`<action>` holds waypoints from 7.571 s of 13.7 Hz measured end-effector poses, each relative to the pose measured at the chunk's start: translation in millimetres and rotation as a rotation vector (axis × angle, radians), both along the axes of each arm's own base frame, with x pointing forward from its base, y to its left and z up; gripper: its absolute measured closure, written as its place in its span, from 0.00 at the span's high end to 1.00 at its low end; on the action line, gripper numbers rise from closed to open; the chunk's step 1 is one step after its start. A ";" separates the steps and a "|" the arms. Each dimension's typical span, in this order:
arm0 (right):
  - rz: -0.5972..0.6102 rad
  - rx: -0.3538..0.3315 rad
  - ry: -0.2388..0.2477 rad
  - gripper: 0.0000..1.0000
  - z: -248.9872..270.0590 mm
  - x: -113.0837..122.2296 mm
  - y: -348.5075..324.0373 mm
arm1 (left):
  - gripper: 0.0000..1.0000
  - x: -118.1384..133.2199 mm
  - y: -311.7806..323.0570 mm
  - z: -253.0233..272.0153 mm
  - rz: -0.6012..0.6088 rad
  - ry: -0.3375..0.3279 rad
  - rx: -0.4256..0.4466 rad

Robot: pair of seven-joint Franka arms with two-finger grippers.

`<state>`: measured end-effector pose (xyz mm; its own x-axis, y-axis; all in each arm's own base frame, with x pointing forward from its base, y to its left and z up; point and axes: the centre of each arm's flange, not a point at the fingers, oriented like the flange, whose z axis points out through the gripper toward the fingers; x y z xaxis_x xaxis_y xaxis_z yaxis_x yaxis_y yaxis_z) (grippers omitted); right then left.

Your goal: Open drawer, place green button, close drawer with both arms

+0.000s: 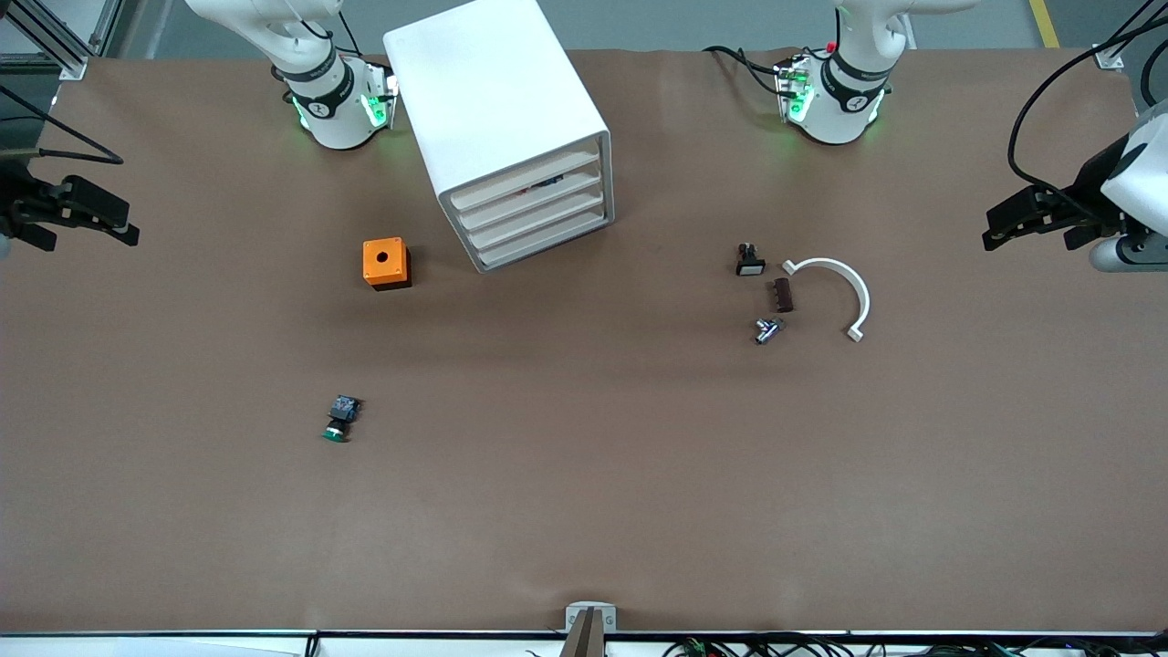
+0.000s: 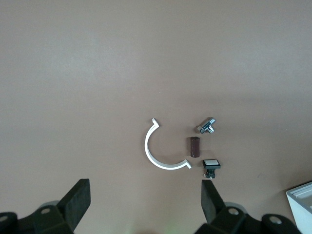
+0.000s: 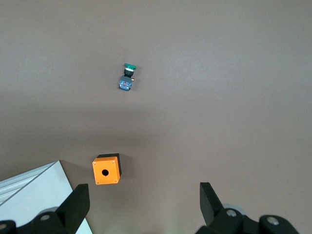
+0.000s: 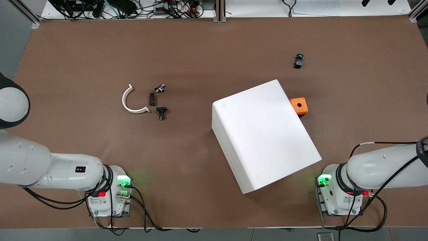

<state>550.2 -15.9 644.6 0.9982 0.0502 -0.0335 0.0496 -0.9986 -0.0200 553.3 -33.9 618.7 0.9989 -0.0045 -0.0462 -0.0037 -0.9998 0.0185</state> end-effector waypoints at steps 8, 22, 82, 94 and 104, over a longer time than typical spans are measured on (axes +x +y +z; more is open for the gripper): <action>-0.001 0.001 -0.012 1.00 3.9 -1.5 -0.2 | 1.00 0.1 0.5 0.1 0.004 0.001 -0.016; -0.025 0.004 0.007 1.00 -4.4 -17.6 -2.1 | 1.00 46.0 -148.9 -158.3 0.290 0.514 -0.584; -0.362 -0.038 0.047 0.46 -465.5 80.9 103.6 | 0.11 -89.3 -413.9 -512.9 1.608 1.505 0.799; -0.673 -0.020 0.105 0.40 -253.2 27.4 273.1 | 0.39 -31.1 -358.4 -508.3 1.692 1.636 0.670; -0.965 -0.030 0.077 0.40 -293.7 -100.5 450.8 | 0.96 47.7 -322.4 -451.9 1.431 1.538 0.109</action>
<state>449.7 434.9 351.0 0.6043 -0.7918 -0.0886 -0.7923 -0.6089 0.0377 601.0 -356.3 166.9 -0.5323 0.6086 -0.5884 0.5433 -0.2874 -0.7888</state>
